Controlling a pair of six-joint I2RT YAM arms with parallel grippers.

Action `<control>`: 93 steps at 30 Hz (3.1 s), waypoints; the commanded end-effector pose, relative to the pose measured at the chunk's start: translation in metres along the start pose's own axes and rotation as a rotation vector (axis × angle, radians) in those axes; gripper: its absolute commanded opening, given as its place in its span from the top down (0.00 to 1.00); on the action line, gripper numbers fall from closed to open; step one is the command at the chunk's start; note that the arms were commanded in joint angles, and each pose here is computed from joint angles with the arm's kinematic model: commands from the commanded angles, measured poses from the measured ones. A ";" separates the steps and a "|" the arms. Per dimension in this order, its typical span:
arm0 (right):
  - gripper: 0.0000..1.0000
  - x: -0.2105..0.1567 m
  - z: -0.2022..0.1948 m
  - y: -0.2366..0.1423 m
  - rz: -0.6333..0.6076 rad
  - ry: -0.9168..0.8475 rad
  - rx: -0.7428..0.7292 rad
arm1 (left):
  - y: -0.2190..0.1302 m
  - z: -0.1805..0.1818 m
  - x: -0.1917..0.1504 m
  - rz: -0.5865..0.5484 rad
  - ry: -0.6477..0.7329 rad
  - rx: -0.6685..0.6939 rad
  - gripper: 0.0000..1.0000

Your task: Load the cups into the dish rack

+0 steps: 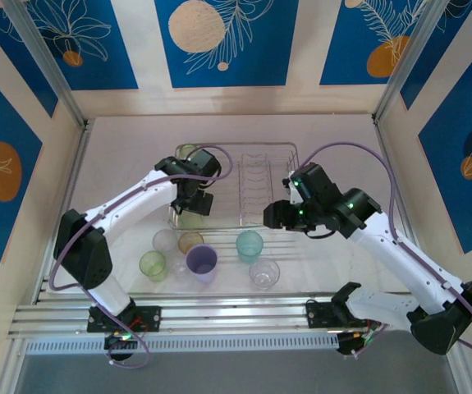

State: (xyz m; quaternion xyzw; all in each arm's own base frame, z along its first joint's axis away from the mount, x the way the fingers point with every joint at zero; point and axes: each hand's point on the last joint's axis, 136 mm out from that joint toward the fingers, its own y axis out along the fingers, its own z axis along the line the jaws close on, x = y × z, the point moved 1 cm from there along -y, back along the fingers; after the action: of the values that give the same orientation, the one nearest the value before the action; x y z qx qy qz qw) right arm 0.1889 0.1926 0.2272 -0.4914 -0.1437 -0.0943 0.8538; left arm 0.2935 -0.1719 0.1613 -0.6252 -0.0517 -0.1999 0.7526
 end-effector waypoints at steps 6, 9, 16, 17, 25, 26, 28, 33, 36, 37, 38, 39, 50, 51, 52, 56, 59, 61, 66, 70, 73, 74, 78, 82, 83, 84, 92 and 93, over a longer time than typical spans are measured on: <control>0.42 -0.006 0.031 0.003 0.064 -0.095 0.035 | -0.051 0.023 0.009 -0.169 -0.090 -0.025 0.00; 0.42 -0.014 0.048 0.016 0.119 -0.151 0.031 | -0.072 0.040 0.014 -0.288 -0.144 -0.020 0.00; 0.40 -0.038 0.082 0.064 0.255 -0.270 -0.035 | -0.107 0.086 -0.006 -0.611 -0.393 -0.062 0.00; 0.40 -0.041 0.086 0.071 0.269 -0.286 -0.041 | -0.109 0.089 -0.011 -0.652 -0.428 -0.094 0.00; 0.39 -0.057 0.114 0.109 0.355 -0.417 -0.131 | -0.107 0.104 -0.047 -0.794 -0.564 -0.218 0.00; 0.39 -0.059 0.115 0.113 0.363 -0.428 -0.148 | -0.106 0.105 -0.050 -0.794 -0.569 -0.214 0.00; 0.41 -0.062 0.114 0.119 0.378 -0.445 -0.173 | -0.104 0.109 -0.054 -0.786 -0.575 -0.193 0.00; 0.51 -0.067 0.110 0.130 0.404 -0.459 -0.230 | -0.101 0.112 -0.060 -0.772 -0.564 -0.172 0.00; 0.53 -0.070 0.107 0.134 0.415 -0.473 -0.260 | -0.098 0.110 -0.060 -0.769 -0.560 -0.178 0.00; 0.54 -0.070 0.105 0.134 0.417 -0.475 -0.274 | -0.096 0.109 -0.061 -0.766 -0.559 -0.180 0.00; 0.56 -0.072 0.104 0.136 0.424 -0.482 -0.286 | -0.095 0.108 -0.061 -0.763 -0.555 -0.182 0.00; 0.58 -0.073 0.103 0.137 0.427 -0.486 -0.295 | -0.094 0.107 -0.061 -0.762 -0.555 -0.186 0.00; 1.00 -0.067 0.085 0.120 0.389 -0.502 -0.411 | -0.092 0.085 -0.056 -0.820 -0.492 -0.321 0.00; 1.00 -0.066 0.084 0.113 0.382 -0.505 -0.409 | -0.095 0.083 -0.056 -0.831 -0.487 -0.337 0.00; 1.00 -0.065 0.081 0.106 0.373 -0.508 -0.404 | -0.096 0.082 -0.056 -0.842 -0.481 -0.356 0.00; 1.00 -0.063 0.070 0.074 0.344 -0.477 -0.274 | -0.111 0.063 -0.050 -0.913 -0.417 -0.496 0.00; 1.00 -0.053 0.066 0.041 0.284 -0.389 -0.072 | -0.134 0.038 -0.046 -0.978 -0.322 -0.681 0.00; 1.00 -0.040 0.066 0.012 0.196 -0.317 0.084 | -0.150 0.022 -0.044 -1.012 -0.255 -0.794 0.00; 1.00 0.002 0.056 -0.072 -0.093 -0.131 0.438 | -0.196 -0.018 -0.047 -1.086 -0.059 -1.116 0.00; 1.00 0.024 0.056 -0.114 -0.191 -0.073 0.635 | -0.222 -0.052 -0.049 -1.026 0.091 -1.358 0.00; 1.00 0.030 0.063 -0.121 -0.180 -0.070 0.735 | -0.231 -0.071 -0.048 -0.957 0.167 -1.500 0.00; 1.00 0.031 0.066 -0.120 -0.172 -0.073 0.756 | -0.232 -0.076 -0.047 -0.934 0.176 -1.535 0.00; 1.00 0.032 0.073 -0.114 -0.129 -0.083 0.790 | -0.241 -0.085 -0.042 -0.903 0.212 -1.631 0.00; 1.00 0.031 0.077 -0.107 -0.098 -0.090 0.792 | -0.251 -0.086 -0.041 -0.920 0.229 -1.681 0.00; 1.00 0.031 0.078 -0.104 -0.090 -0.090 0.793 | -0.252 -0.085 -0.040 -0.927 0.231 -1.684 0.00; 1.00 0.029 0.080 -0.102 -0.077 -0.095 0.796 | -0.253 -0.085 -0.040 -0.935 0.232 -1.684 0.00; 1.00 0.024 0.085 -0.087 -0.024 -0.106 0.779 | -0.254 -0.080 -0.033 -0.964 0.201 -1.648 0.01; 1.00 0.025 0.084 -0.086 -0.024 -0.103 0.775 | -0.254 -0.079 -0.032 -0.972 0.196 -1.641 0.02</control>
State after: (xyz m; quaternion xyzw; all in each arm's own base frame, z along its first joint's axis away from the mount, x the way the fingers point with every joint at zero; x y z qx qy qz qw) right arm 0.1760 0.2213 0.3458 -0.1373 -0.2145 -0.0258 0.9667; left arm 0.1600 -0.2818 0.3438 -0.8678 -0.0692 -0.4882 -0.0616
